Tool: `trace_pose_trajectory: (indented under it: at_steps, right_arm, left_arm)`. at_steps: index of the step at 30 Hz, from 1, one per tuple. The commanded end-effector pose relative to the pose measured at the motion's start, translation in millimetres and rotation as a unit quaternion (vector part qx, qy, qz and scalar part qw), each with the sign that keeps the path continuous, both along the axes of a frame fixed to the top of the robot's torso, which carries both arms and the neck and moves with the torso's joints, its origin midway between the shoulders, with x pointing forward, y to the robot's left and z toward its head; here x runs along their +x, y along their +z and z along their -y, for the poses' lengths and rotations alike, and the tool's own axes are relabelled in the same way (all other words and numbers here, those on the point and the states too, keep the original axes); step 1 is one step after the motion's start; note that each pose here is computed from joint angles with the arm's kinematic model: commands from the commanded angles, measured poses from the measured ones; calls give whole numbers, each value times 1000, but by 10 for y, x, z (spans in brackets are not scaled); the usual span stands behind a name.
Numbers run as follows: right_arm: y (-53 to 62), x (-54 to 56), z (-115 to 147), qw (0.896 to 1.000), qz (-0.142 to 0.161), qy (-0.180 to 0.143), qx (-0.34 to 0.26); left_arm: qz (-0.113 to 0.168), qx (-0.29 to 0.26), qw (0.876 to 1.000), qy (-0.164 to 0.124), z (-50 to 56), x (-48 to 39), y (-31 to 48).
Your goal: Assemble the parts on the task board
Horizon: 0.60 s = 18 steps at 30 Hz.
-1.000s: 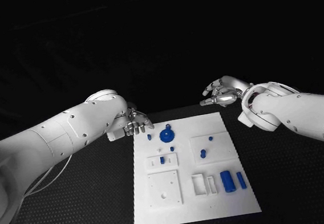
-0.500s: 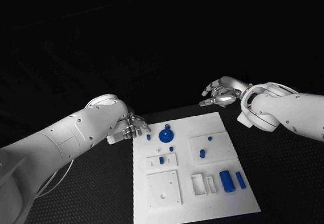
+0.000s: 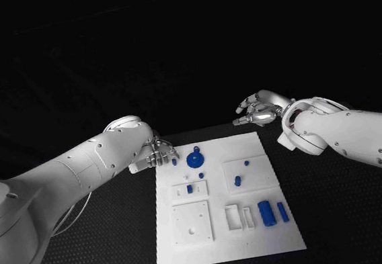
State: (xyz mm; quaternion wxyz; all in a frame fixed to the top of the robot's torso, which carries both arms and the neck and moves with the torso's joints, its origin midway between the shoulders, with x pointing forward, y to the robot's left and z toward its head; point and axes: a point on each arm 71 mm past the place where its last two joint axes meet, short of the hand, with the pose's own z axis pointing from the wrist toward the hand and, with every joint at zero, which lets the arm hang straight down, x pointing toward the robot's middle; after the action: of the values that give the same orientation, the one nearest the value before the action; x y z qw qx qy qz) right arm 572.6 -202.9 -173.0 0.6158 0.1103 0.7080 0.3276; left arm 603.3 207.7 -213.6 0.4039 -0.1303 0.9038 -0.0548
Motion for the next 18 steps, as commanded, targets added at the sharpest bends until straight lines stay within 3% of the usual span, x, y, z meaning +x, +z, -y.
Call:
trace_pose_trajectory:
  at_steps: [1, 18]
  right_arm:
    - [8, -7, -26, 1000, 5, 5, 2]
    - [12, -5, -40, 1000, 7, 7, 5]
  left_arm:
    - [-3, -6, 1000, -9, 32, 1, -20]
    - [0, -25, 1000, 3, -15, 29, -60]
